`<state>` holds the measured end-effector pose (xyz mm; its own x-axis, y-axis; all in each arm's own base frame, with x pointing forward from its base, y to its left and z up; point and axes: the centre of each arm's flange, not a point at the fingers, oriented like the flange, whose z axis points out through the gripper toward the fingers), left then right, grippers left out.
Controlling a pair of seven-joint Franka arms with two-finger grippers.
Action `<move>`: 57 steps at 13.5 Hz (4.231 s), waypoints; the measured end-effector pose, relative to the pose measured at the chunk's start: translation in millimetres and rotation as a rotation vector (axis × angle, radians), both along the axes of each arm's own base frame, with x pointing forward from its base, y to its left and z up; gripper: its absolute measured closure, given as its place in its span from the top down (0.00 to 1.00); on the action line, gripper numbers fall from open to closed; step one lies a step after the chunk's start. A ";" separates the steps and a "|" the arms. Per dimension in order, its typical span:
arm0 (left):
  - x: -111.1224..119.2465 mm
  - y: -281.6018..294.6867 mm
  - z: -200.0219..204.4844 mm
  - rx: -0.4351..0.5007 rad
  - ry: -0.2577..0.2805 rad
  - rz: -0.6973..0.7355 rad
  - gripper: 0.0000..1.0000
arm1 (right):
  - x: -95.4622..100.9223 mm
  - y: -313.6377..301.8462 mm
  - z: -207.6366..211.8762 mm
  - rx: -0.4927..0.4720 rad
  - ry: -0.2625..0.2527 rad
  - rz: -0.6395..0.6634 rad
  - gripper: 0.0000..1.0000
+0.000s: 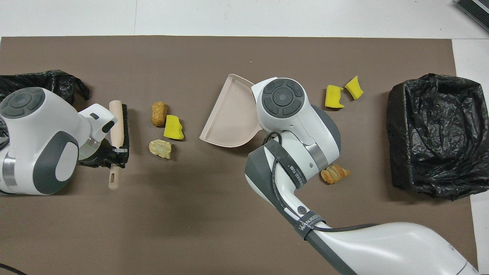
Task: Sweep and dump trash in bin
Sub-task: 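Sweep bread and sponge toward the dustpan with the left gripper's brush, then sweep remaining bread into the dustpan with the brush, left gripper, then carry the dustpan to the nearby bin and tip it with the right gripper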
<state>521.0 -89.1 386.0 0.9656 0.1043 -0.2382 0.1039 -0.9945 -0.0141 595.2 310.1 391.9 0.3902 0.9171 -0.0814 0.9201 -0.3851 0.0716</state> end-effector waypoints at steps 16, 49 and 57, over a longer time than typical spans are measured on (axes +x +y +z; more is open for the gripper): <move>-54.6 -193.0 -15.6 -0.169 -0.136 -0.089 0.27 | 1.7 8.4 -28.5 -0.062 -0.013 0.395 0.32; -30.7 -223.6 -18.6 -0.179 -0.033 -0.427 0.27 | 5.3 -8.3 -43.2 -0.062 0.022 0.408 0.32; -70.4 -208.9 75.3 -0.050 -0.026 -0.191 0.27 | 23.7 -42.5 -36.1 -0.007 0.026 0.482 0.32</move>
